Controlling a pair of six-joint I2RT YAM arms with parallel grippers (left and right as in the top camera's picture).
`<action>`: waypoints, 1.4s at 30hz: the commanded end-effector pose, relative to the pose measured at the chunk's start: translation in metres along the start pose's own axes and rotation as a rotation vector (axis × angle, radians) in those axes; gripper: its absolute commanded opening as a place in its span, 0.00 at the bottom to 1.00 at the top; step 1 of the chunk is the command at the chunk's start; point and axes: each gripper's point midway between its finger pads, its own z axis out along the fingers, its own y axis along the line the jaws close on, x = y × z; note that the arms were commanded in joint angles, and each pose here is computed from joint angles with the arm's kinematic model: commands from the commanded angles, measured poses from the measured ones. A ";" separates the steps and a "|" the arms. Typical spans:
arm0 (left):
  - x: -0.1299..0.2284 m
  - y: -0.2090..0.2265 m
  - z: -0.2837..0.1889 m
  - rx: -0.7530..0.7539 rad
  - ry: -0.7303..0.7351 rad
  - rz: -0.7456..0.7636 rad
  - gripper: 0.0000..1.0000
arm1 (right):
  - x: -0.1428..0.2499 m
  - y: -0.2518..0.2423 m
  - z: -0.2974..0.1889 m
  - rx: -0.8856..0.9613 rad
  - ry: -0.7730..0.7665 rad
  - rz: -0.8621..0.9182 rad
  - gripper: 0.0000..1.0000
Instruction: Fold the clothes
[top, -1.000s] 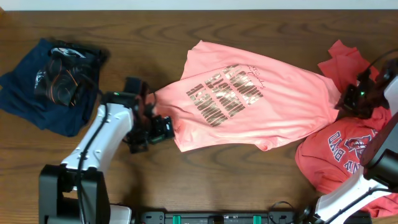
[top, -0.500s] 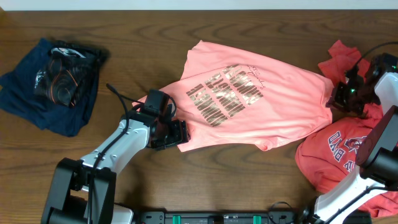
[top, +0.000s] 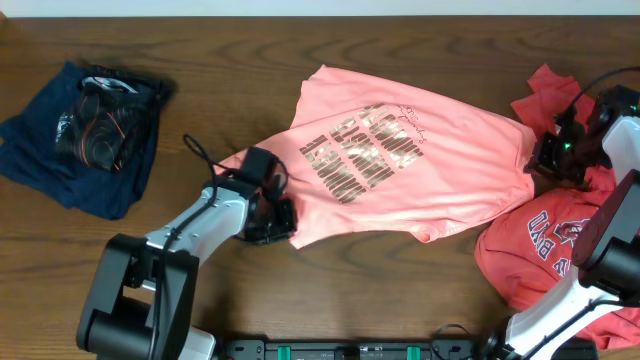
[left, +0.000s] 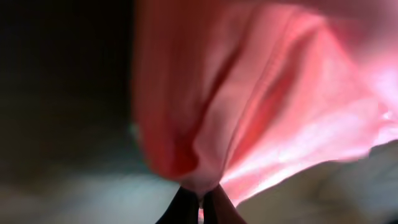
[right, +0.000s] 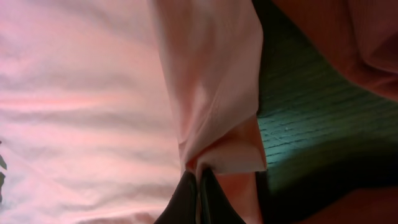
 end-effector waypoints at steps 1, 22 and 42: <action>-0.028 0.004 -0.038 0.007 -0.071 0.012 0.06 | 0.001 0.004 -0.005 -0.009 -0.005 -0.027 0.01; -0.062 -0.034 -0.354 0.155 -0.616 0.061 0.06 | 0.012 0.076 -0.215 -0.046 -0.498 -0.174 0.01; -0.009 -0.046 -0.149 0.108 -0.069 0.154 0.68 | 0.028 0.064 -0.196 0.013 -0.385 -0.152 0.01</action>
